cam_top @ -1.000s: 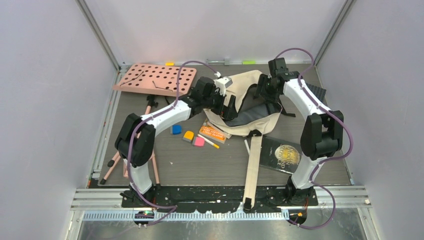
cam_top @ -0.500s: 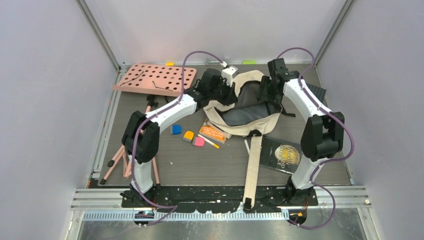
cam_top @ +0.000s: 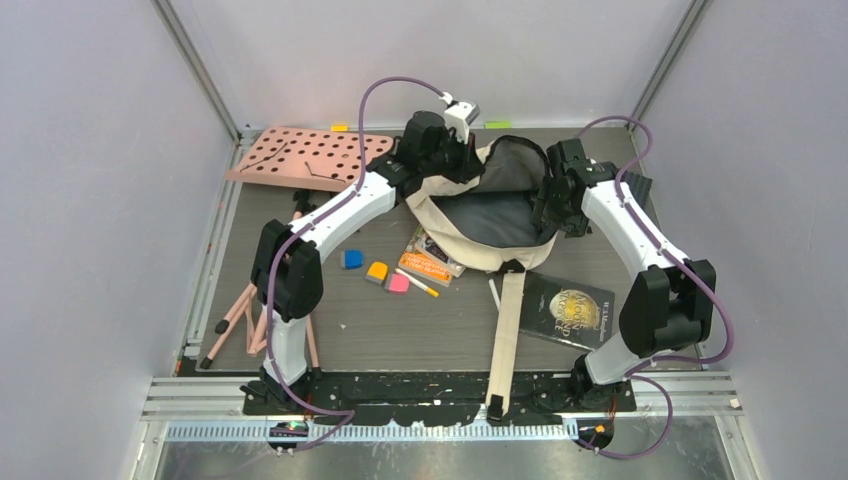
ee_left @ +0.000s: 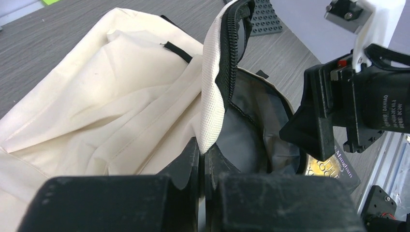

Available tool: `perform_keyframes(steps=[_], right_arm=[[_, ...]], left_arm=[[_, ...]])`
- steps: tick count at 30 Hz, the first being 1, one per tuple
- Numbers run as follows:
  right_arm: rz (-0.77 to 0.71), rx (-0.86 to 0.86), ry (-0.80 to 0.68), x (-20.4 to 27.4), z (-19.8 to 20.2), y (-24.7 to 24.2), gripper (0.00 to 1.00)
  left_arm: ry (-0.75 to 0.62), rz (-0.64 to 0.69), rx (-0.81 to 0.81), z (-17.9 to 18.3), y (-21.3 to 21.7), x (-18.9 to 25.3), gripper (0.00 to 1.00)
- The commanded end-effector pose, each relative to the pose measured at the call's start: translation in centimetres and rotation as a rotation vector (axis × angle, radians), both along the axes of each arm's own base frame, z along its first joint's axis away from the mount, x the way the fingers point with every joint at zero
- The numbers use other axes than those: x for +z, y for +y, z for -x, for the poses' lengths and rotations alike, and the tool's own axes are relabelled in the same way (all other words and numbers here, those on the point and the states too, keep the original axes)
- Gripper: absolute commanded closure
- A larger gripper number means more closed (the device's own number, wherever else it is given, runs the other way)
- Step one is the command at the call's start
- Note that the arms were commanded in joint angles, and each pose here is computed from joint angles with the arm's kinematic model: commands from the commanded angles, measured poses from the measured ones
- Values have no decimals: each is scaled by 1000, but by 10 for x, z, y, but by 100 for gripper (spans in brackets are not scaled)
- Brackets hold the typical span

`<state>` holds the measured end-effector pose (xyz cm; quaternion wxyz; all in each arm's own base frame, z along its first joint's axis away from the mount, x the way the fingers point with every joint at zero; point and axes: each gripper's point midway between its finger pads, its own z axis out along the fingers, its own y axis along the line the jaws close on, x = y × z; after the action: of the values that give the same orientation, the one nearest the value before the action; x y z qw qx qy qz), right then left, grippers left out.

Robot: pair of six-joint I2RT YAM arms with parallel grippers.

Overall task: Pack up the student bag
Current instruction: Pick up the book from the center of the board.

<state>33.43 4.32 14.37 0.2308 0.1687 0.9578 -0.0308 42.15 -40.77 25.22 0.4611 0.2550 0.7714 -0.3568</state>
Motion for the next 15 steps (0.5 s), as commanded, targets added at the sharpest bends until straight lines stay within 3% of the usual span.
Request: perform_keyframes(steps=[1,3,5,7,9,11,15], right_arm=[[-50,-18,2,-11,1,8,32],[-64,-13,22,-19,-2,12,34],[-67,-1,29,-22,-6,14,42],[-51,11,7,-15,-13,12,60],[23,7,-44,4,-25,-1,86],[80,30,-82,25,-35,-10,96],[198,59,-153,67,-55,-40,99]], left_arm=[[-73,77,-3,-3,-5,45,100],[-84,87,-2,-2,-4,54,100],[-97,100,-8,2,-3,65,100],[-104,112,-10,6,-2,78,100],[-112,125,-11,12,1,94,100],[-116,139,-10,20,3,110,100],[-77,181,-24,41,4,143,100]])
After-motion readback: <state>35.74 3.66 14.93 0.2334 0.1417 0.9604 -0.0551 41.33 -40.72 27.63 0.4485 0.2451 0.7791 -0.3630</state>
